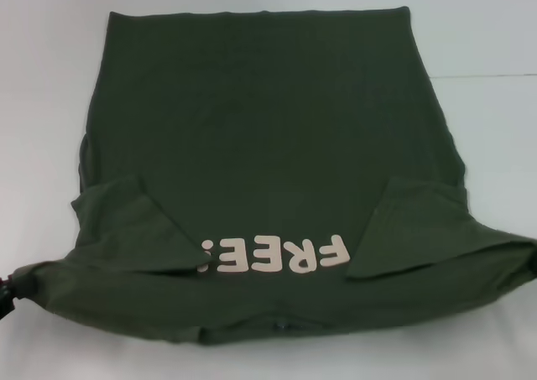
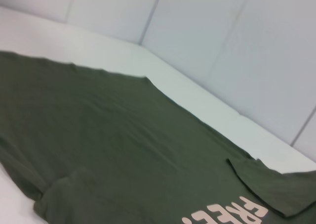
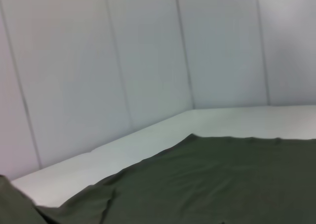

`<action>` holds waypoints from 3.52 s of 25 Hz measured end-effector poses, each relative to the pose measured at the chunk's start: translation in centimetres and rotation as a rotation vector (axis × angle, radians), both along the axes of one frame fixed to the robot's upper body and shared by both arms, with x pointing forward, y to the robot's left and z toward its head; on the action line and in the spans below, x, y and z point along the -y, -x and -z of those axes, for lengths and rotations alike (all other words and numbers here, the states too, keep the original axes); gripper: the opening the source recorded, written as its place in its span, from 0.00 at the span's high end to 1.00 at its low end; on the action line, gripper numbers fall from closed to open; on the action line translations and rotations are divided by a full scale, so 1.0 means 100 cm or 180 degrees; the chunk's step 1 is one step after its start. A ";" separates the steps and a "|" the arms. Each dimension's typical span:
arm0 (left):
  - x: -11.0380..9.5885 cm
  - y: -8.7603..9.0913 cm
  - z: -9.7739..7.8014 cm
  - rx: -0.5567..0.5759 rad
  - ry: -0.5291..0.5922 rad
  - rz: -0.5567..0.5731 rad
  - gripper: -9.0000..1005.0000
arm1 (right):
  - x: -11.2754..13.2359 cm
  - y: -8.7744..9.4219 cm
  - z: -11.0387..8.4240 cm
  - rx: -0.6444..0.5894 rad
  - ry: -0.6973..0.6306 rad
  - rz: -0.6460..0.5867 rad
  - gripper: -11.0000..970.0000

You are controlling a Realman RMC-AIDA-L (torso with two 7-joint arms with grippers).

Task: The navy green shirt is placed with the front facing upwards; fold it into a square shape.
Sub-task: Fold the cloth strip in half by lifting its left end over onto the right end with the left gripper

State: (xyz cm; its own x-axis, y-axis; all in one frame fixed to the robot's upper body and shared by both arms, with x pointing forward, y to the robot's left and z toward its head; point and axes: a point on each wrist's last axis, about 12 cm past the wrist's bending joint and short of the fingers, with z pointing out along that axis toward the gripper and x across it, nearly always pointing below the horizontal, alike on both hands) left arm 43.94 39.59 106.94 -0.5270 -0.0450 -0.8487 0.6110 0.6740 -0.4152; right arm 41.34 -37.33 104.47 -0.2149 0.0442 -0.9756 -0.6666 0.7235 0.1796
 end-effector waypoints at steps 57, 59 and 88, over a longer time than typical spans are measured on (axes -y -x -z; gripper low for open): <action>0.021 0.052 0.017 0.0679 0.0105 0.0174 0.96 | -0.016 0.014 0.020 0.0488 0.0086 0.0418 0.95; 0.023 0.048 0.016 0.0735 0.0135 0.0153 0.96 | -0.017 0.008 0.018 0.0519 0.0096 0.0388 0.95; 0.041 -0.082 0.012 0.0775 -0.0117 -0.0837 0.96 | -0.017 -0.107 0.008 -0.0298 0.0148 0.0807 0.95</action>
State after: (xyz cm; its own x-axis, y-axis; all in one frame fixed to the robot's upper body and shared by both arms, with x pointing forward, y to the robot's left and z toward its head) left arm 52.10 35.53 105.70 -0.2837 -0.1193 -0.9515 0.4927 0.8332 -0.2513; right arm 52.04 -35.66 103.69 -0.2919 0.0636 -0.9543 -0.4453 0.8740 0.1945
